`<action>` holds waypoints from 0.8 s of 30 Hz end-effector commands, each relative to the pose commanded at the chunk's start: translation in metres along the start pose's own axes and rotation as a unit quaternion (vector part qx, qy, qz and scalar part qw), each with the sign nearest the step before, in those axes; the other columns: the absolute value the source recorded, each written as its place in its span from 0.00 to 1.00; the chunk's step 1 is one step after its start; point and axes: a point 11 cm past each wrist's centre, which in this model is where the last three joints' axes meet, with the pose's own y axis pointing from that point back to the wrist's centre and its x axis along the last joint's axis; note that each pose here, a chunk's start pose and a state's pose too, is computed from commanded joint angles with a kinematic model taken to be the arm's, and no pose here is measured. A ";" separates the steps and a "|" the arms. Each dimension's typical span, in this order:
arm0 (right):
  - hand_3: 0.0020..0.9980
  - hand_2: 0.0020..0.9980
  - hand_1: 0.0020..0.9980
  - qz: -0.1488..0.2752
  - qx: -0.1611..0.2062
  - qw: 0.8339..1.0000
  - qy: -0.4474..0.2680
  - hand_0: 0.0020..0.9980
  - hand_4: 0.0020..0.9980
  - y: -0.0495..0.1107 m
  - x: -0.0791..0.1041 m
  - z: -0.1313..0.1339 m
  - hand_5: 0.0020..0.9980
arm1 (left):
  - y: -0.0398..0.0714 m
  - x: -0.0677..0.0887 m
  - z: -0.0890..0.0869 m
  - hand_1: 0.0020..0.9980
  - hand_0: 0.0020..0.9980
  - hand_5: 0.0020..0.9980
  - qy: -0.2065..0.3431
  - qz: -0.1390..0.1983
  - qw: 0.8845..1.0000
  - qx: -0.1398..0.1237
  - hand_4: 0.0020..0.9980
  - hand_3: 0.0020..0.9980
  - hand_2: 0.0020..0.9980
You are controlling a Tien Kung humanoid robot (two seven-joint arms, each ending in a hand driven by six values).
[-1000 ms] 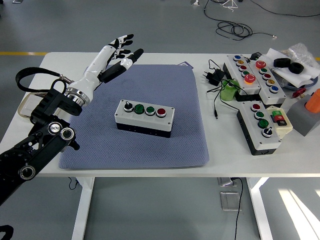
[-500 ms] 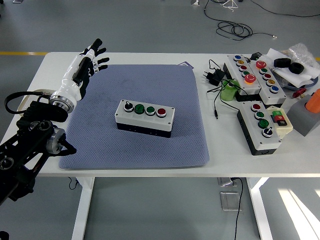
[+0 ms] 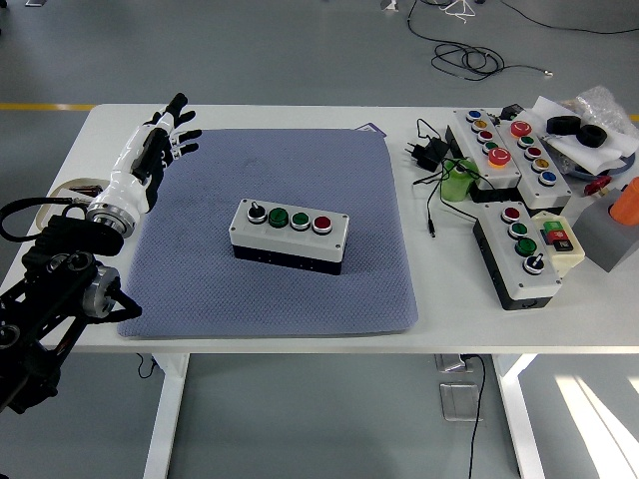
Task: Pick up the button,place it on the desk,press the button,press the button
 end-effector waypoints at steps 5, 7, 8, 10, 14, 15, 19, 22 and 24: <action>0.75 0.82 0.80 -0.003 0.003 1.000 -0.004 0.79 0.41 0.001 -0.002 -0.004 0.48 | 0.000 0.002 0.003 0.85 0.81 1.00 0.001 0.000 1.000 -0.004 0.73 0.93 0.92; 0.75 0.82 0.80 -0.004 0.005 1.000 -0.005 0.79 0.41 0.001 -0.003 -0.005 0.48 | -0.001 0.003 0.005 0.85 0.81 1.00 0.000 0.001 1.000 -0.006 0.73 0.93 0.92; 0.75 0.82 0.80 -0.004 0.006 1.000 -0.006 0.79 0.41 0.002 -0.003 -0.006 0.48 | -0.001 0.004 0.005 0.85 0.81 1.00 0.000 0.002 1.000 -0.007 0.73 0.93 0.92; 0.75 0.82 0.80 -0.005 0.006 1.000 -0.006 0.79 0.41 0.002 -0.003 -0.007 0.48 | -0.001 0.004 0.005 0.85 0.81 1.00 -0.001 0.002 1.000 -0.007 0.73 0.93 0.92; 0.75 0.82 0.80 -0.005 0.007 1.000 -0.006 0.79 0.41 0.002 -0.004 -0.008 0.48 | 0.000 0.006 0.005 0.85 0.81 1.00 -0.004 0.005 1.000 -0.007 0.72 0.93 0.92; 0.75 0.82 0.80 -0.005 0.007 1.000 -0.006 0.79 0.41 0.002 -0.004 -0.008 0.48 | 0.000 0.006 0.005 0.85 0.81 1.00 -0.005 0.005 1.000 -0.008 0.72 0.93 0.92; 0.75 0.82 0.80 -0.005 0.008 1.000 -0.006 0.79 0.41 0.002 -0.004 -0.009 0.48 | -0.001 0.007 0.005 0.85 0.82 1.00 -0.006 0.006 1.000 -0.008 0.72 0.93 0.92; 0.75 0.82 0.80 -0.005 0.009 1.000 -0.006 0.79 0.41 0.002 -0.004 -0.010 0.48 | -0.001 0.007 0.006 0.85 0.82 1.00 -0.009 0.007 1.000 -0.009 0.72 0.93 0.92; 0.75 0.82 0.80 -0.005 0.010 1.000 -0.006 0.79 0.41 0.003 -0.004 -0.011 0.48 | -0.001 0.007 0.006 0.86 0.82 1.00 -0.010 0.007 1.000 -0.009 0.72 0.93 0.92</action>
